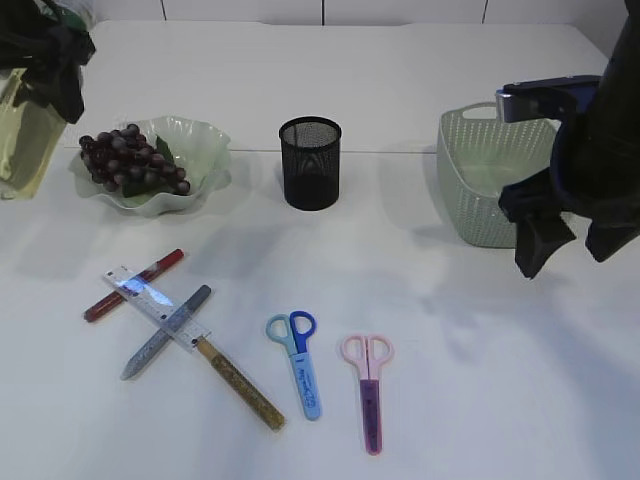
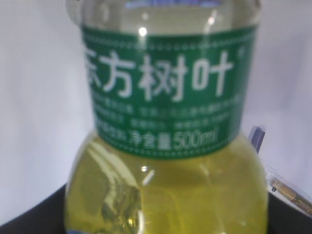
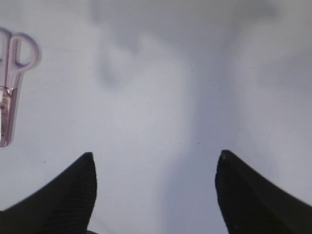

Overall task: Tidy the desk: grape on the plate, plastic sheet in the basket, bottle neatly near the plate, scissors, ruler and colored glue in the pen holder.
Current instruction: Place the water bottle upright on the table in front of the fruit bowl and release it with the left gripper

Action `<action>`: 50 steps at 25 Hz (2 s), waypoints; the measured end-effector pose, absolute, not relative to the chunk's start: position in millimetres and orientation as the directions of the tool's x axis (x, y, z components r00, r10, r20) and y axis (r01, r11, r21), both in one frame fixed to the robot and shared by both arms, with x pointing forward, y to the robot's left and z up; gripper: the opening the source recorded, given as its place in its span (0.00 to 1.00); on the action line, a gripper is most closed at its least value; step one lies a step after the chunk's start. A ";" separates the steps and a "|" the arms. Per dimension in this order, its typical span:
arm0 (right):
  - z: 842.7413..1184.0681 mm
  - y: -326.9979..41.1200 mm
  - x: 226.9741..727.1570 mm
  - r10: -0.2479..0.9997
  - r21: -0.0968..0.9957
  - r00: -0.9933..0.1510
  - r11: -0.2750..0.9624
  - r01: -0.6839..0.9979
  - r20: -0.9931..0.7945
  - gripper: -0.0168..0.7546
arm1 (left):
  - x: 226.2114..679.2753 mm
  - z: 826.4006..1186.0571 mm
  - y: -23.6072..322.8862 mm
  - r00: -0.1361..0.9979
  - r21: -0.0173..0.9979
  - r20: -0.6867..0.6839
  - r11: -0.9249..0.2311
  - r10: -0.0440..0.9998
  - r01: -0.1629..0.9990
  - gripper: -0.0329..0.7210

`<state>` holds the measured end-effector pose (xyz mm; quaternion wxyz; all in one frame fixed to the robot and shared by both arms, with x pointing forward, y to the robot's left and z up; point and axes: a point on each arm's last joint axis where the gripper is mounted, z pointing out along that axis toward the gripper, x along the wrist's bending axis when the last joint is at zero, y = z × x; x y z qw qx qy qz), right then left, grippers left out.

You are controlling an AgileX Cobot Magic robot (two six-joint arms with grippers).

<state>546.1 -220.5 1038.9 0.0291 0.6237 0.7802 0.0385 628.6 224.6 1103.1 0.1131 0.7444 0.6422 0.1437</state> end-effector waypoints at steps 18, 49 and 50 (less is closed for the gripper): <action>1050.3 -234.3 528.3 0.984 0.376 -0.161 0.176 0.910 -0.071 0.78 | 588.2 1134.4 261.0 -0.080 0.745 -0.002 0.054 0.997 0.665 0.64; 1053.6 -248.7 504.5 0.967 0.534 -0.179 0.249 0.808 -0.180 0.78 | 554.6 934.4 298.6 0.119 0.988 -0.122 0.109 0.985 0.113 0.64; 1053.7 -248.7 504.6 0.967 0.536 -0.180 0.251 0.806 -0.182 0.78 | 556.2 930.5 298.8 0.116 0.987 -0.120 0.105 0.986 0.123 0.64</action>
